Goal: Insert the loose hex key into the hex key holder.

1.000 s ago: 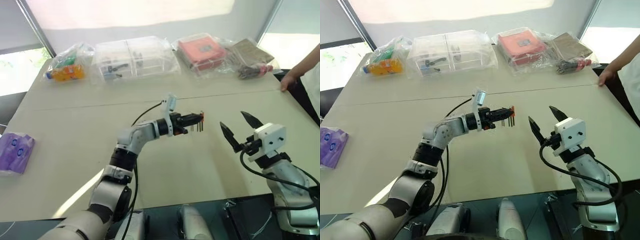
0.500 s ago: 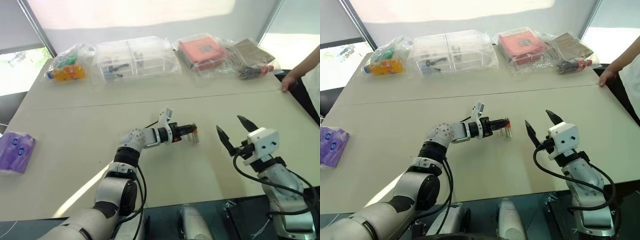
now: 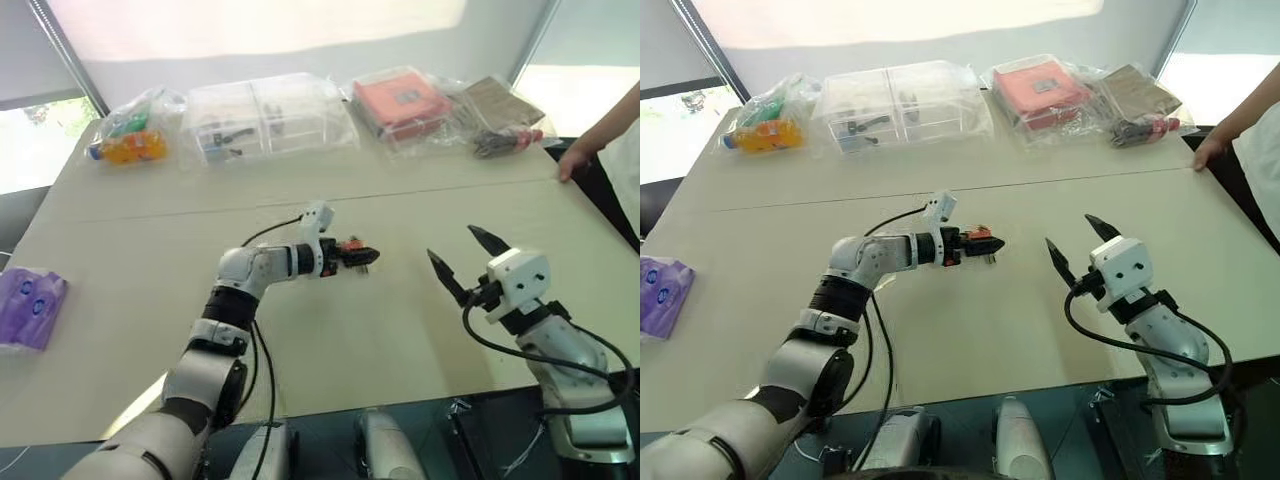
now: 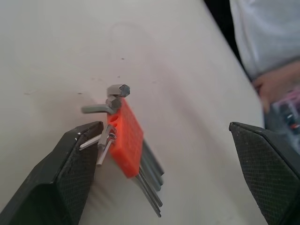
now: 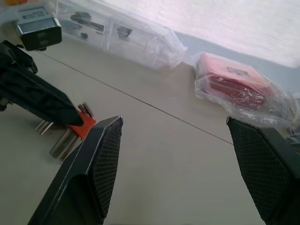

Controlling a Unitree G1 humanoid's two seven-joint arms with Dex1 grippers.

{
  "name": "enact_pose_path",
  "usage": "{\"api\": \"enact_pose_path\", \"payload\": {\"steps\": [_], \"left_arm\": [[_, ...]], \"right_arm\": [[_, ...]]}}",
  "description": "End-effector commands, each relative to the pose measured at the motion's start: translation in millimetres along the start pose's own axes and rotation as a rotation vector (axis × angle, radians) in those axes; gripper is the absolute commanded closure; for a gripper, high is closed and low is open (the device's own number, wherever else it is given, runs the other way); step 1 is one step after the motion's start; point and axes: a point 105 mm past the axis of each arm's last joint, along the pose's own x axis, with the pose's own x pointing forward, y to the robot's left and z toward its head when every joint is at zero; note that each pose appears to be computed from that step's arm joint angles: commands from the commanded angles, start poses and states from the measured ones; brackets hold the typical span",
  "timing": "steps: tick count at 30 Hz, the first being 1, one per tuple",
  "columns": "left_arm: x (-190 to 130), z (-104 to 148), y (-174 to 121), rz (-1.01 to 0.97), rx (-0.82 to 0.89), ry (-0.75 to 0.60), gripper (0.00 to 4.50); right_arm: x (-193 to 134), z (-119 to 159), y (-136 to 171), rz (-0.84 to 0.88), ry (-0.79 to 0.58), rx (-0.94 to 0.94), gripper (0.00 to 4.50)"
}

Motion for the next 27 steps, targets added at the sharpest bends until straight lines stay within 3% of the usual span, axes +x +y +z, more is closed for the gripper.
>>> {"api": "enact_pose_path", "payload": {"steps": [1,11,13,16,19,23,27], "left_arm": [[-11.2,-1.6,1.2,0.020,0.119,0.063,0.03],[-56.2,-15.2,32.4,0.164,0.351,0.198,0.03],[-59.3,-4.5,20.2,0.121,0.264,0.137,0.03],[-67.1,13.0,14.0,0.071,-0.003,0.015,0.03],[-73.2,29.9,20.7,0.061,-0.275,-0.096,0.03],[-77.3,33.2,32.3,0.125,-0.500,-0.125,0.03],[-81.7,45.7,19.9,0.109,-0.484,-0.114,0.03]], "right_arm": [[3.3,13.2,-16.8,0.011,-0.048,-0.047,0.83],[24.5,23.9,-21.8,0.064,-0.103,-0.080,0.83],[29.6,24.4,-21.2,0.063,-0.116,-0.074,0.83],[36.7,27.5,-17.6,0.071,-0.138,-0.062,0.83],[42.3,27.3,-14.8,0.090,-0.150,-0.069,0.83],[50.1,29.3,-12.5,0.106,-0.170,-0.064,0.83],[55.3,31.7,-6.0,0.131,-0.184,-0.061,0.83]]}}
